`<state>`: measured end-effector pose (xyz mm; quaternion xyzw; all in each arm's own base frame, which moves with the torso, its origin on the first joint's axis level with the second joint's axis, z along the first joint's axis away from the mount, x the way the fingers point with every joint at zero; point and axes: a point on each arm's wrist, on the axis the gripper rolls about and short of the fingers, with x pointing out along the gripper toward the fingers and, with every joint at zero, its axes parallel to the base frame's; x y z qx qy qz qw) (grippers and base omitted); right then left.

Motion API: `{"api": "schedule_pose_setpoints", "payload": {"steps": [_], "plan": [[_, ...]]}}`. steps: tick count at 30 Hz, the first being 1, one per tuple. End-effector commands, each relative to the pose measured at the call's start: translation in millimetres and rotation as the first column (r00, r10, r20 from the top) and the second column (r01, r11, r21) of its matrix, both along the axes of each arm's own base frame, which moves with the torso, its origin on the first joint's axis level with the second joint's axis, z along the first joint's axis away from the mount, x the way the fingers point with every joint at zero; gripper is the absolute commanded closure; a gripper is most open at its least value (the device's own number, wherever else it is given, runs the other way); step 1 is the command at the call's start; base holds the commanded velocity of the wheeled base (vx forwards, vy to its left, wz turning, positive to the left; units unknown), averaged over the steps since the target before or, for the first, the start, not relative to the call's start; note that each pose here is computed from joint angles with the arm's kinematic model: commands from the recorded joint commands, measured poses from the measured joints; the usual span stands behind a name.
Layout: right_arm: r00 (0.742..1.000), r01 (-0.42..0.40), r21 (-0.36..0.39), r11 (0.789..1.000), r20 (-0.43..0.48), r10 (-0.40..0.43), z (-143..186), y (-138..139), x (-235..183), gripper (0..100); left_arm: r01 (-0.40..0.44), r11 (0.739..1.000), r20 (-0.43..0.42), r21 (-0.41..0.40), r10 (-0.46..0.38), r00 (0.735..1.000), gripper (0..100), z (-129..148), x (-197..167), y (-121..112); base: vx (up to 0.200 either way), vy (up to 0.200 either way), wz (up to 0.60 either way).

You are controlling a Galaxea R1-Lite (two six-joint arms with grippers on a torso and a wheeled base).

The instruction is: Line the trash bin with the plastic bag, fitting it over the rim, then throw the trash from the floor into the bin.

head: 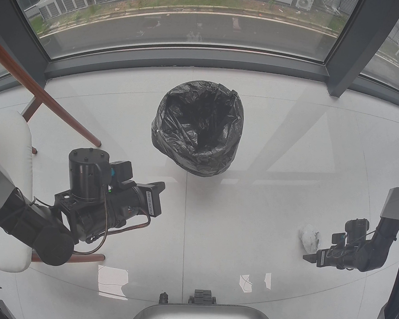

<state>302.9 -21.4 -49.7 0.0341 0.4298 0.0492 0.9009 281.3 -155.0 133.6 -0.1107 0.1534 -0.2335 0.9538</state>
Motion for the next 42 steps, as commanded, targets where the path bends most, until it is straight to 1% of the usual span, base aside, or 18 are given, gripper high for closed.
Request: {"api": "schedule_pose_setpoints", "payload": {"steps": [1, 4, 6, 8, 9, 11, 18, 28, 29, 42], "plan": [[1.0, 0.017, -0.002, 1.0, -0.016, -0.017, -12, -6, 8, 0, 0.001, 1.0, -0.001, 0.0, -0.001, 1.0, 100, -1, 1, -1, 0.0, 0.0, 0.0], [1.0, 0.022, -0.005, 1.0, -0.014, -0.022, -11, -8, 16, 0, 0.001, 1.0, 0.001, -0.001, -0.001, 1.0, 100, 0, 1, -1, 0.0, 0.0, 0.0], [0.999, 0.028, -0.019, 0.999, -0.022, -0.028, -9, -9, 23, 0, 0.002, 1.0, 0.007, -0.005, -0.002, 1.0, 100, 1, 2, -2, 0.0, 0.0, 0.0], [0.999, 0.028, -0.019, 0.999, -0.026, -0.028, -9, -9, 23, 0, 0.002, 1.0, 0.007, -0.005, -0.002, 1.0, 100, 1, 2, -2, 0.0, 0.0, 0.0], [1.0, 0.001, -0.048, 0.999, -0.018, -0.001, -8, -13, 34, 0, 0.004, 1.0, 0.014, -0.008, -0.004, 1.0, 100, 4, 3, -3, 0.0, 0.0, 0.0], [1.0, -0.002, -0.058, 0.998, -0.001, 0.002, -8, -14, 44, 0, 0.002, 1.0, 0.015, -0.009, -0.002, 1.0, 100, 4, 4, -3, 0.0, 0.0, 0.0], [0.998, 0.025, -0.047, 0.999, 0.057, -0.022, -7, -25, 62, 0, 0.001, 1.0, 0.023, -0.014, 0.0, 1.0, 100, 6, 4, -3, 0.0, 0.0, 0.0], [0.998, 0.029, -0.042, 0.999, 0.05, -0.027, -9, -29, 63, 0, 0.001, 1.0, 0.034, -0.02, 0.0, 0.999, 100, 9, 6, -4, 0.0, 0.0, 0.0], [0.998, 0.029, -0.042, 0.999, 0.05, -0.027, -9, -29, 63, 100, 0.001, 1.0, 0.036, -0.02, 0.0, 0.999, 100, 10, 7, -4, 0.0, 0.0, 0.0], [1.0, 0.01, -0.028, 1.0, 0.024, -0.01, -11, -24, 55, 100, 0.001, 1.0, 0.046, -0.026, 0.0, 0.999, 100, 14, 6, -3, 0.0, 0.0, 0.0]]}}
